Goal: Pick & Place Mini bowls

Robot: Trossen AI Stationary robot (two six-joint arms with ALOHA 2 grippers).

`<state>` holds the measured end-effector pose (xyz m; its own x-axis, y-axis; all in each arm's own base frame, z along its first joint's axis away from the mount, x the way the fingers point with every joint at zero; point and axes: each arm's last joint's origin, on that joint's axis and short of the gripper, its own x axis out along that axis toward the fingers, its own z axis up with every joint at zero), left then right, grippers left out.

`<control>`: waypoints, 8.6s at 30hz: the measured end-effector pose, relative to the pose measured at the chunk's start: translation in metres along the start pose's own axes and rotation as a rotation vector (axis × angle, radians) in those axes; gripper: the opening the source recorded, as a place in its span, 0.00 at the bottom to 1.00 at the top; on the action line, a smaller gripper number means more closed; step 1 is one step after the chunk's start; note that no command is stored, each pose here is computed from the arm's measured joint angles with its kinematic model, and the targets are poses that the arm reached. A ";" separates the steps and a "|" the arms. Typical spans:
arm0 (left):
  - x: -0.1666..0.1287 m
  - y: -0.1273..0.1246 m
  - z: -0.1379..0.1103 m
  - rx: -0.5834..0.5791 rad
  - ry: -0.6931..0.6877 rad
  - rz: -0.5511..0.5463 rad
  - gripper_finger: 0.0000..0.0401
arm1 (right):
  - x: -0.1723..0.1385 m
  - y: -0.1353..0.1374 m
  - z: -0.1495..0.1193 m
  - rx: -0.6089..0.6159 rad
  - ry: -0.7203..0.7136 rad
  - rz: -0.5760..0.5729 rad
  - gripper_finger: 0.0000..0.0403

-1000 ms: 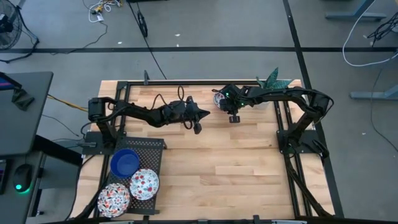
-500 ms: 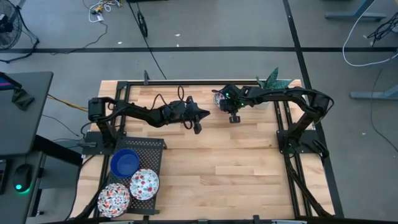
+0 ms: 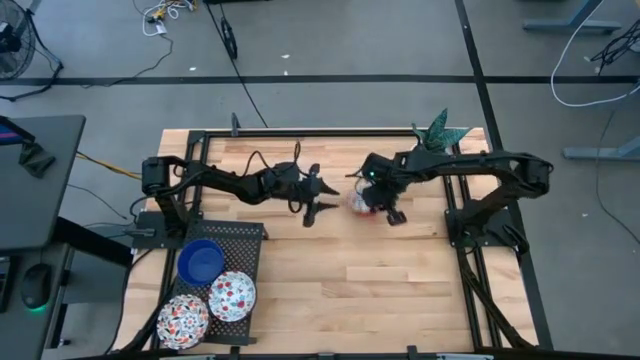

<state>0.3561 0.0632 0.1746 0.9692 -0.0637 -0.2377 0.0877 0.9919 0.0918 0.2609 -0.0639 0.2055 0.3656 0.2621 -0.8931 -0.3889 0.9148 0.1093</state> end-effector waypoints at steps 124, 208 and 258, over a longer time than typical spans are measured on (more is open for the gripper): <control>-0.135 -0.224 0.245 -0.114 0.767 0.180 0.03 | -0.008 0.142 -0.035 0.311 -0.944 -0.601 0.01; -0.168 -0.338 0.171 -0.252 1.004 0.171 0.07 | -0.015 0.144 -0.030 0.287 -1.034 -0.564 0.01; -0.151 -0.246 0.222 -0.027 0.529 0.392 0.20 | -0.009 0.144 -0.033 0.283 -0.967 -0.540 0.01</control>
<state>0.2391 -0.1953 0.4028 0.6836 0.3589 -0.6355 -0.2614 0.9334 0.2459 0.1737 0.0549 0.2147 0.9727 -0.1715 -0.1563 0.1762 0.9842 0.0169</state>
